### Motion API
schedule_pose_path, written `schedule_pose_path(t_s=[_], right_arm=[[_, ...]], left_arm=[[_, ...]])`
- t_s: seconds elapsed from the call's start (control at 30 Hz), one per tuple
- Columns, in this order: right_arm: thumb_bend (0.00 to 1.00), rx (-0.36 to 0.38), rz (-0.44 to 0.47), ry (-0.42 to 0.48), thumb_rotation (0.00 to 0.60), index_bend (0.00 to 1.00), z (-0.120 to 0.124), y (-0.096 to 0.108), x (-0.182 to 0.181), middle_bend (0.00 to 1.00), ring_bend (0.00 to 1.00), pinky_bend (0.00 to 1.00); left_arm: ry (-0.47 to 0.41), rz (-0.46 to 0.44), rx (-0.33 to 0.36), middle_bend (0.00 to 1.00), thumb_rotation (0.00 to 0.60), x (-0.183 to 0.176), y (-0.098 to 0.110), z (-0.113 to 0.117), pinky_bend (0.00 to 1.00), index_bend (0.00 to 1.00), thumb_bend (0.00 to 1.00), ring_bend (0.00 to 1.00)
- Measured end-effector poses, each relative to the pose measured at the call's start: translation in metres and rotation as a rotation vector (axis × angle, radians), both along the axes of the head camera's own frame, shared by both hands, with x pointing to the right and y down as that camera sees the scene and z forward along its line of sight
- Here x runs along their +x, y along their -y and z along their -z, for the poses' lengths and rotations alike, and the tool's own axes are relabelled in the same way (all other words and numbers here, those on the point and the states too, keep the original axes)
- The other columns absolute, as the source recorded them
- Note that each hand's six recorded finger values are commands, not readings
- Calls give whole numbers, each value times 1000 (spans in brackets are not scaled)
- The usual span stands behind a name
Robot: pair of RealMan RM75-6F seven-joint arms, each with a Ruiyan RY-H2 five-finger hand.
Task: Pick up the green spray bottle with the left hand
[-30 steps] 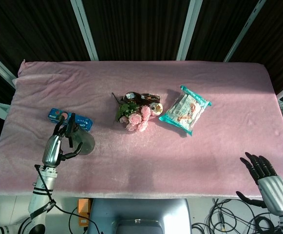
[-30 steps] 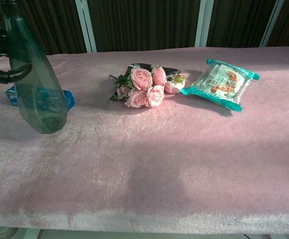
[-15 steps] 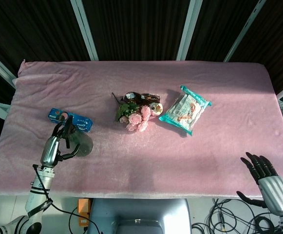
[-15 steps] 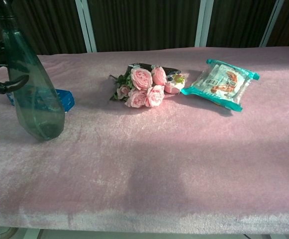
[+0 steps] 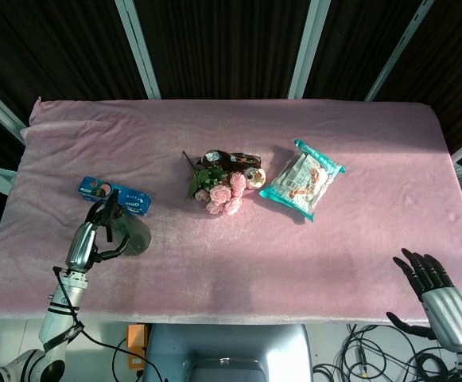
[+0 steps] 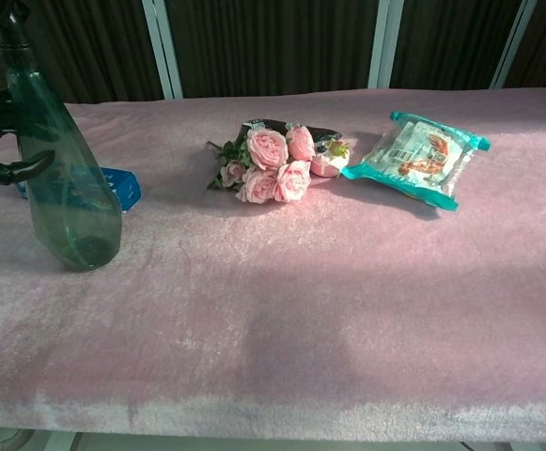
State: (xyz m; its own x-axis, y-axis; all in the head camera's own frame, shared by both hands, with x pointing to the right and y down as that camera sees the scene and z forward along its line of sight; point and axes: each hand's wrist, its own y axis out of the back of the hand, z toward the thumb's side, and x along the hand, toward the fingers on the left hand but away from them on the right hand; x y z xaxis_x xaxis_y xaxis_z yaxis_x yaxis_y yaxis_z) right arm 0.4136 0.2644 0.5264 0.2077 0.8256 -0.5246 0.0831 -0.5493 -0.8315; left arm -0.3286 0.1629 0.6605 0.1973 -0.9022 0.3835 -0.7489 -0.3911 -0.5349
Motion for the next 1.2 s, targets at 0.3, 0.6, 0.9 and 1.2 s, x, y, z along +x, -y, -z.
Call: schedule_pose_path(t_s=[0.3,0.6,0.9,1.2], right_arm=[[335,1,0,-1,600,0,0,0,0,0,0,0],[335,4,0,0,600,0,1,0,0,0,0,0],[335,12,-2,2,600,0,3,0,1,0,0,0],[335,18,-9,6,600,0,5,0,3,0,0,0]], left_arm=[[-1,-33,-35,349,600,-3,-2,-6,0,289,407,42],[7,-55,-25,15,600,-4,-2,-5,0,15,364,0],[-8,-55,1,0,600,-6,-1,2,0,0,339,0],[149,-163,10,0,584,-37,-12,19,0,0,312,0]])
